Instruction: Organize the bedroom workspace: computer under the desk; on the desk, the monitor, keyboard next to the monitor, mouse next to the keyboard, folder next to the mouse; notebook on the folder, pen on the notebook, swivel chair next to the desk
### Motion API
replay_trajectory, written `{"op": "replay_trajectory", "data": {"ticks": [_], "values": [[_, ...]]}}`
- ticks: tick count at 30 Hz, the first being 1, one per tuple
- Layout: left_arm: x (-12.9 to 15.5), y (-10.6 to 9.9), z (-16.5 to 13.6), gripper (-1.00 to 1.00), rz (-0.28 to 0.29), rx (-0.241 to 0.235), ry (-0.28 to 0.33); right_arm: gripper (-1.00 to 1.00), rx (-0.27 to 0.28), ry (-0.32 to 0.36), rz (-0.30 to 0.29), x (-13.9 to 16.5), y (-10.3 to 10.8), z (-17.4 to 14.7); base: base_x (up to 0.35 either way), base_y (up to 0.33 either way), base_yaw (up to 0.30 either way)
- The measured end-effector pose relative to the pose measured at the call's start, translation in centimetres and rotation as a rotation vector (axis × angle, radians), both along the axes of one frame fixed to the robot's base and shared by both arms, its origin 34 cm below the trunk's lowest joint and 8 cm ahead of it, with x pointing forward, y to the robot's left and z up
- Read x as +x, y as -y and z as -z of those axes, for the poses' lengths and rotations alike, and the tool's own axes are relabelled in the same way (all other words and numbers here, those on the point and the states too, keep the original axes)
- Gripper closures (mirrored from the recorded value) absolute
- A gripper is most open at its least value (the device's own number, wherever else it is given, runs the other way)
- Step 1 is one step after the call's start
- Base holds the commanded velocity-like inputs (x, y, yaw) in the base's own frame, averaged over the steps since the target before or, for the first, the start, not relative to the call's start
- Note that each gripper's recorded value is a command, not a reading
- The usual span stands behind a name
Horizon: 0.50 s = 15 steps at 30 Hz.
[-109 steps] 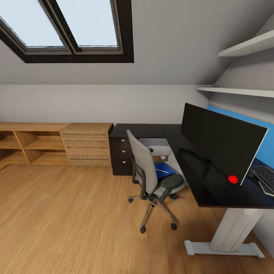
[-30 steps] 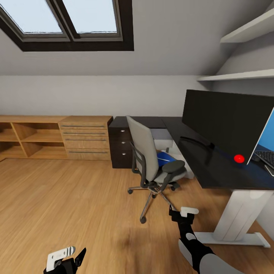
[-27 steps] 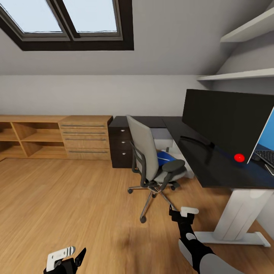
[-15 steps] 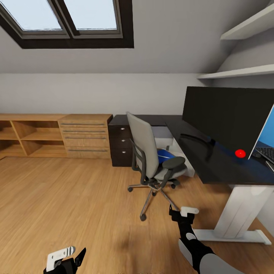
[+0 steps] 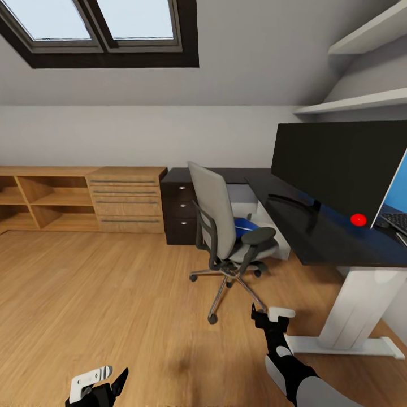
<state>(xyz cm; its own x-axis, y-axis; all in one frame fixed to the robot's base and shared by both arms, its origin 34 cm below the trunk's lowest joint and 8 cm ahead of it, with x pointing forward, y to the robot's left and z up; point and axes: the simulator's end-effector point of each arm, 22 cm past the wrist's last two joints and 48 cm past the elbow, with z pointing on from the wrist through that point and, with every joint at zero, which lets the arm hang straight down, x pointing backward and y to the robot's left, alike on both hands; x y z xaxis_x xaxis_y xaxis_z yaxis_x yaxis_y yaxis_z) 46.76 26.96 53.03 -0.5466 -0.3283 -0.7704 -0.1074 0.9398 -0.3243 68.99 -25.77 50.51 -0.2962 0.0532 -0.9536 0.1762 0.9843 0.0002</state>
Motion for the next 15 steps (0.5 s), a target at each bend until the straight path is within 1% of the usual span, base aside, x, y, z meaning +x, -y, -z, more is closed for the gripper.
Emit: {"op": "replay_trajectory", "data": {"ticks": [3,5,7,10,11,13,14,15], "values": [[-0.2,0.7,0.7,-1.0,0.013,-0.009,-0.006,-1.0,0.002,0.013,0.0,-0.1,-0.1,0.4,0.0,0.0,0.0],[-0.5,1.7,1.3,-1.0,0.029,-0.019,-0.015,-1.0,0.004,0.008,0.003,-0.2,-0.1,0.9,0.0,0.0,0.0],[-1.0,2.5,2.2,-1.0,0.046,-0.03,-0.04,-1.0,0.006,-0.011,0.004,-0.3,-0.1,1.7,0.0,0.0,0.0],[-1.5,3.8,3.8,-1.0,0.085,-0.051,-0.119,-1.0,0.005,-0.066,0.002,-0.2,-0.1,2.8,0.0,0.0,0.0],[-1.3,4.0,4.0,-1.0,0.095,-0.056,-0.133,-1.0,0.005,-0.072,0.001,0.1,-0.1,2.8,0.0,0.0,0.0],[0.0,5.0,3.9,-1.0,0.132,-0.08,-0.174,-1.0,0.002,-0.081,0.0,1.9,0.1,1.6,0.0,0.0,0.0],[0.4,5.2,3.8,-1.0,0.14,-0.089,-0.18,-1.0,0.001,-0.079,0.001,2.5,0.3,1.2,0.0,0.0,0.0],[2.0,6.1,2.7,-1.0,0.162,-0.133,-0.182,-1.0,-0.006,-0.073,0.004,4.1,0.8,-0.3,0.0,0.0,0.0]]}}
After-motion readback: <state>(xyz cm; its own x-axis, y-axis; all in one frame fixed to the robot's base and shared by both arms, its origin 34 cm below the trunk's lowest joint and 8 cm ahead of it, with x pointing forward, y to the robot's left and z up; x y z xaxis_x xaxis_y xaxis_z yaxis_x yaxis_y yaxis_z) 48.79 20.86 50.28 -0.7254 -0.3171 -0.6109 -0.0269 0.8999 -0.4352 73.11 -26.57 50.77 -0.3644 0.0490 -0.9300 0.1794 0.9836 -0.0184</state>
